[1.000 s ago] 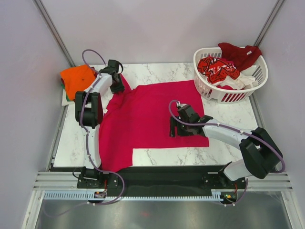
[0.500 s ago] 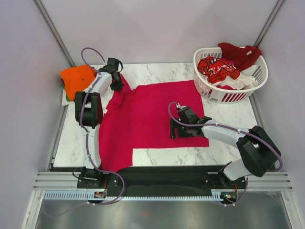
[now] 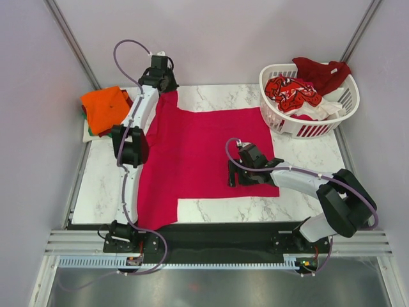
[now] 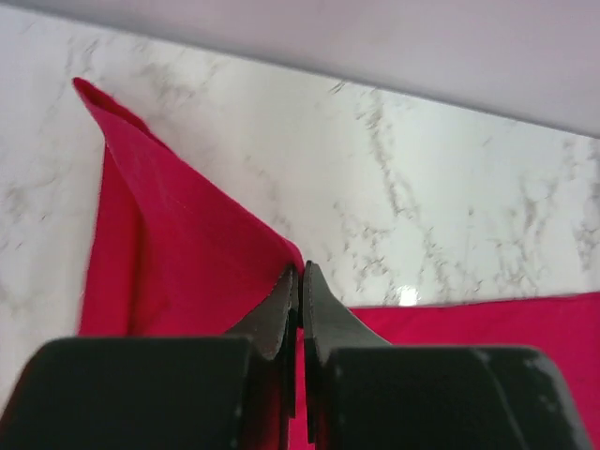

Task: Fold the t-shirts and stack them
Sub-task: Flatten the tshirt out, then fold the tshirt

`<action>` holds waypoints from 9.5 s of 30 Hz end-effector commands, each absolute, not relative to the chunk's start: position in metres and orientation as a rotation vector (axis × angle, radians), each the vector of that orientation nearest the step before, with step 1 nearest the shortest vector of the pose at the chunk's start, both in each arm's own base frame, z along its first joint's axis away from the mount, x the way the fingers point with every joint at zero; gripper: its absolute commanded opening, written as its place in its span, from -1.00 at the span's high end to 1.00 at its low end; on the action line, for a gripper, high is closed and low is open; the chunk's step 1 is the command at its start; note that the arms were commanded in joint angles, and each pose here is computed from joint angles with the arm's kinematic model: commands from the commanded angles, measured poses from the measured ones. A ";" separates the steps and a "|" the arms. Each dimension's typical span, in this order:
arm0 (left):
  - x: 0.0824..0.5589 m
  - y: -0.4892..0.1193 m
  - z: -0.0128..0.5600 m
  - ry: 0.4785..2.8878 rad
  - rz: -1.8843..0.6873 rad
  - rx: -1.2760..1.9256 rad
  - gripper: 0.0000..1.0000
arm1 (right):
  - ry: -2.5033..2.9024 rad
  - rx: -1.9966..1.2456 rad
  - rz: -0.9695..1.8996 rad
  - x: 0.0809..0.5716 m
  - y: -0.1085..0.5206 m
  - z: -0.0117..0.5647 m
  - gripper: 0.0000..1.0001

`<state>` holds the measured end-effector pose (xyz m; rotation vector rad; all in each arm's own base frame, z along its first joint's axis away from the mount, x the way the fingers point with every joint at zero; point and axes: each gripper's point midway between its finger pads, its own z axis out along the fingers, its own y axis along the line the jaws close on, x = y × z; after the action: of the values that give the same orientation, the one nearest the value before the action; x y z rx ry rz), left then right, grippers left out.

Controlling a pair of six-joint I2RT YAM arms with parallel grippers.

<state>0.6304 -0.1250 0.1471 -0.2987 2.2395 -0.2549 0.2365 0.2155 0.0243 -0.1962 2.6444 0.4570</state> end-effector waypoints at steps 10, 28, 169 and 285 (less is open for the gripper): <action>0.658 -0.212 0.166 2.058 -0.571 -0.085 -1.00 | 2.709 -0.194 0.409 0.219 0.202 0.002 -0.64; 0.545 -0.087 0.105 2.330 -0.094 -0.251 -0.87 | 2.557 -0.309 0.620 0.268 0.261 0.046 -0.67; 0.161 -0.065 0.015 2.532 -0.073 -1.120 -0.33 | 2.474 -0.021 0.434 0.273 0.189 0.087 -0.93; 0.374 -0.076 0.173 2.683 0.078 -0.008 0.96 | 2.423 0.550 0.083 0.349 0.063 0.106 1.00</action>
<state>0.3476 -0.0820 0.1548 -0.1266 2.7486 0.0834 0.3209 0.0713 0.0875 0.5601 2.5079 0.1065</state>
